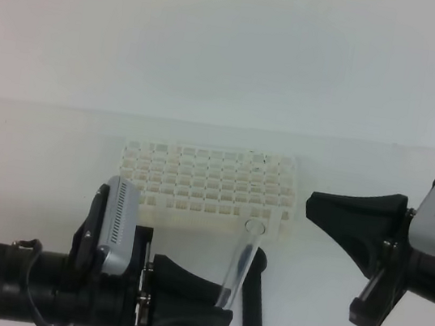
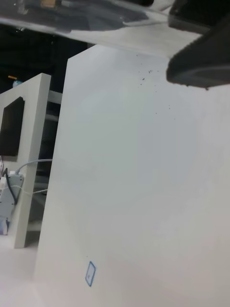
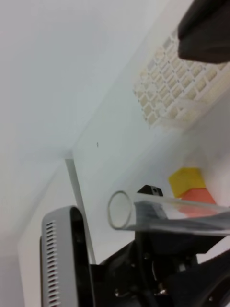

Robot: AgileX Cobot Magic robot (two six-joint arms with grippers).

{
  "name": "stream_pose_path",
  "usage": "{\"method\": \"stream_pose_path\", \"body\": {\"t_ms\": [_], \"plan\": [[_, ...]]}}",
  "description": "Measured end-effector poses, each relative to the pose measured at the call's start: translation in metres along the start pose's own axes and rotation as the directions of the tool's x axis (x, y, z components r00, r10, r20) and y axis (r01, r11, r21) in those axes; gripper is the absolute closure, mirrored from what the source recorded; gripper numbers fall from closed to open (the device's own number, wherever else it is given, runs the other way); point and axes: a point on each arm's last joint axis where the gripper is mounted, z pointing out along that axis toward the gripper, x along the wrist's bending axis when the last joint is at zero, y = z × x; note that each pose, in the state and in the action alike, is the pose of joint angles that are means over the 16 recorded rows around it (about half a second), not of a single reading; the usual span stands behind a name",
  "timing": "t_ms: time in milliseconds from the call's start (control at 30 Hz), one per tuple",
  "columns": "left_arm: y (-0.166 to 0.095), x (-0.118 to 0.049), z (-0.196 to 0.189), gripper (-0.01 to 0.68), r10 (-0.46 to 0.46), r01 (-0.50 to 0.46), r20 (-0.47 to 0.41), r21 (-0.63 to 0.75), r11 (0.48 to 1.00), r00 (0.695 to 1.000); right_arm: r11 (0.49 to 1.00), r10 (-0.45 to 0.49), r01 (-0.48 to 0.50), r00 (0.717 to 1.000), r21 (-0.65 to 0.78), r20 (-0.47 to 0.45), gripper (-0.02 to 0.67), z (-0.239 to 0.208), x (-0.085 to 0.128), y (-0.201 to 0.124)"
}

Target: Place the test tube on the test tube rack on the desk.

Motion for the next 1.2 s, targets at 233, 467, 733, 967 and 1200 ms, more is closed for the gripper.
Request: {"method": "stream_pose_path", "body": {"t_ms": [233, 467, 733, 967, 1200], "plan": [[0.001, -0.002, 0.001, 0.569, 0.001, -0.001, 0.013, -0.006, 1.000, 1.000, 1.000, 0.012, -0.012, 1.000, 0.002, -0.010, 0.601, 0.002, 0.000, -0.002], [0.001, -0.001, 0.001, 0.576, 0.004, -0.004, 0.008, 0.000, 1.000, 1.000, 1.000, 0.029, -0.029, 0.999, -0.005, -0.020, 0.454, 0.002, 0.001, -0.001], [0.000, -0.001, 0.001, 0.569, 0.019, -0.019, 0.004, 0.005, 1.000, 1.000, 0.996, 0.074, -0.077, 0.994, -0.036, -0.076, 0.251, 0.004, 0.004, 0.000], [0.001, -0.001, 0.001, 0.562, 0.046, -0.046, 0.000, -0.001, 0.999, 0.999, 0.987, 0.131, -0.145, 0.976, -0.068, -0.174, 0.166, 0.012, 0.007, -0.002], [0.003, 0.001, 0.001, 0.562, 0.068, -0.068, -0.015, -0.017, 0.998, 0.998, 0.975, 0.173, -0.203, 0.949, -0.093, -0.262, 0.157, 0.024, 0.007, -0.005]]}}
